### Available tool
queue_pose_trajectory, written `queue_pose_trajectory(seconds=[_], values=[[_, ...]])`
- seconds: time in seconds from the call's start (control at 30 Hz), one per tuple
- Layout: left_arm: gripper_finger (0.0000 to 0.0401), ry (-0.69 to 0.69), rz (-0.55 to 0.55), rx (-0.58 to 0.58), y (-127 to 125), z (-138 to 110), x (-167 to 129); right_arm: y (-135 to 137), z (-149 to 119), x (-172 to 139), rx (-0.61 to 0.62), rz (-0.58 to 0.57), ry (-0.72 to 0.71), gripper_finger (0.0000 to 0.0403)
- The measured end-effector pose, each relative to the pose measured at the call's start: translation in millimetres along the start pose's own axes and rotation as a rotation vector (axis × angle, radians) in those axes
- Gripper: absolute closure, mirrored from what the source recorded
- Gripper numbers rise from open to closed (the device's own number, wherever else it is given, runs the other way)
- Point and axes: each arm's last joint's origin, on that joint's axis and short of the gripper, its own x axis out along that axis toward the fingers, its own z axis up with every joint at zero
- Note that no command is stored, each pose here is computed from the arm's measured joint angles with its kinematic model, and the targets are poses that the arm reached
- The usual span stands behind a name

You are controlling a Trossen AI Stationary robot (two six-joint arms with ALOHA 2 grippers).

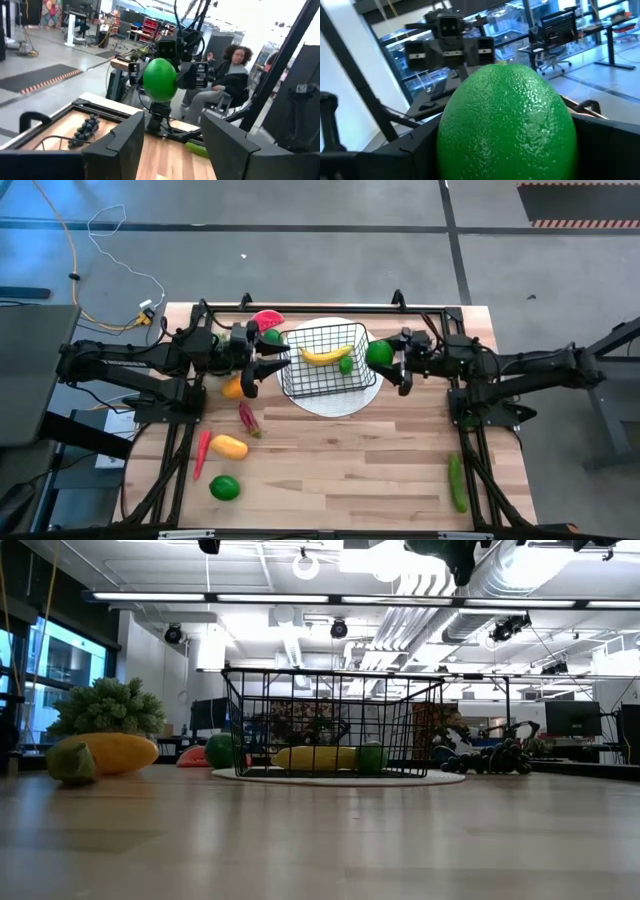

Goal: Build produce basket
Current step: Put the green lime into the black wire basket

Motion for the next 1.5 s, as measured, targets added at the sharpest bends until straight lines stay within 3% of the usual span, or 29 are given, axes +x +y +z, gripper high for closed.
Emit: queue_pose_trajectory(seconds=[0.47, 0.57, 0.77, 0.93, 1.13, 1.37, 1.5], values=[[0.0217, -0.030, -0.017, -0.015, -1.1, 3.0, -0.1, 0.3, 1.0, 2.7, 0.050, -0.014, 0.036, 0.0110], [0.0217, -0.116, -0.083, -0.058, -4.6, 12.5, -1.3, 2.0, 10.3, 14.7, 0.037, -0.065, 0.146, 0.0110], [0.0217, -0.221, -0.120, 0.010, -7.7, 23.6, -5.7, -7.4, 20.8, 65.5, -0.020, -0.194, 0.455, 0.0110], [0.0217, -0.222, -0.118, 0.012, -7.7, 24.1, -6.8, -31.6, 4.7, 117.7, 0.106, -0.300, 0.700, 0.0110], [0.0217, -0.218, -0.116, 0.012, -7.5, 23.7, -6.5, -65.1, -26.5, 170.6, 0.299, -0.496, 0.834, 0.0110], [0.0217, -0.220, -0.109, 0.012, -7.2, 23.7, -6.5, -97.6, -63.8, 202.3, 0.492, -0.695, 0.944, 0.0109], [0.0217, -0.225, -0.090, 0.034, -6.7, 23.8, -6.4, -105.2, -84.7, 209.4, 0.576, -0.749, 0.978, 0.0104]])
